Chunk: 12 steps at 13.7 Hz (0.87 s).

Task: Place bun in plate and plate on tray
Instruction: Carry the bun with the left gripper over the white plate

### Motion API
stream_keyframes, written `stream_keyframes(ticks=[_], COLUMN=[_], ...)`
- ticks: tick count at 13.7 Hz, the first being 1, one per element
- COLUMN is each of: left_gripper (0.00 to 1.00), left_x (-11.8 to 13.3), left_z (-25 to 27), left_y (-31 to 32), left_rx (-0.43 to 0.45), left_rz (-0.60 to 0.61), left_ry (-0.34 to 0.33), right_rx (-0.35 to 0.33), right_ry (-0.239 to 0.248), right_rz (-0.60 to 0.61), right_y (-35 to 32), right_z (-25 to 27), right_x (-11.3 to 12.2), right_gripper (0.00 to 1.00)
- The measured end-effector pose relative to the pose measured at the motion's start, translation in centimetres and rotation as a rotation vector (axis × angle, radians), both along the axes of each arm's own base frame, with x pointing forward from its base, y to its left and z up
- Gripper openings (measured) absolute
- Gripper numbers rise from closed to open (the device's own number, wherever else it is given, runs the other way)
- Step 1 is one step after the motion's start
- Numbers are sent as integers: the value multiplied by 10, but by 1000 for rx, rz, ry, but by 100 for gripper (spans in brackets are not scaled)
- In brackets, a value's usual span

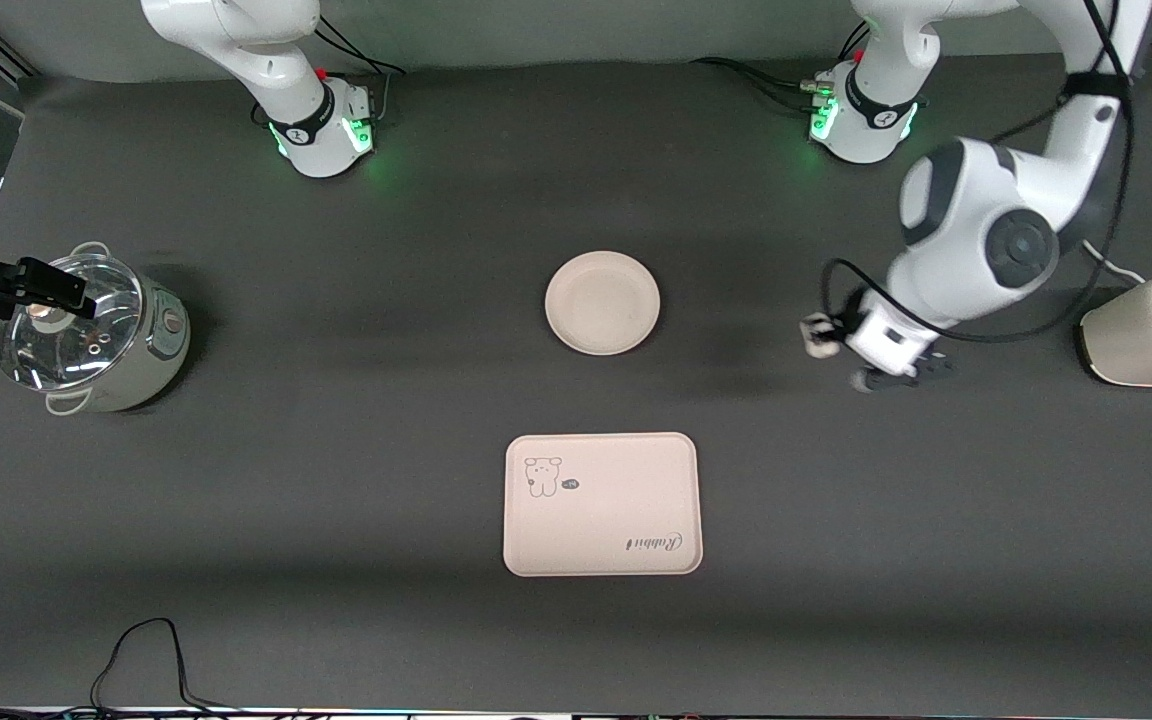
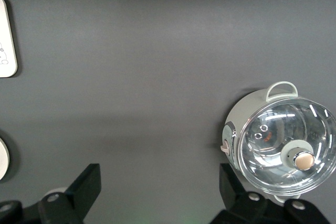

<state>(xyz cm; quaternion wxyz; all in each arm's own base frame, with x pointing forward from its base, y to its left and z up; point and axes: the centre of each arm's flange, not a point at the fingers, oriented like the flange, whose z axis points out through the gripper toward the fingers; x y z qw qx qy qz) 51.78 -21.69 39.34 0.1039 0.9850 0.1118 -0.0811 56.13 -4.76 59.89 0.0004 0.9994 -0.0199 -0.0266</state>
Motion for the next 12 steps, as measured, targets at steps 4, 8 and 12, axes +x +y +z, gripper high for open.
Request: stream_keyframes(ticks=[4,8,12], left_gripper=[13,13,13], left_x=[-46,-89,-118], left_z=[14,-88,-174], left_y=[-135,-216,-242], left_rx=[-60,73,144], left_rz=[109,148,174], left_ry=[-9,-26,14], right_rx=[0,0,0], right_ry=[0,-1,-1], right_rz=[-1,-1,-1], right_y=[0,-1,-1], right_z=[0,0,1], right_x=[0,0,0], right_gripper=[100,100,100])
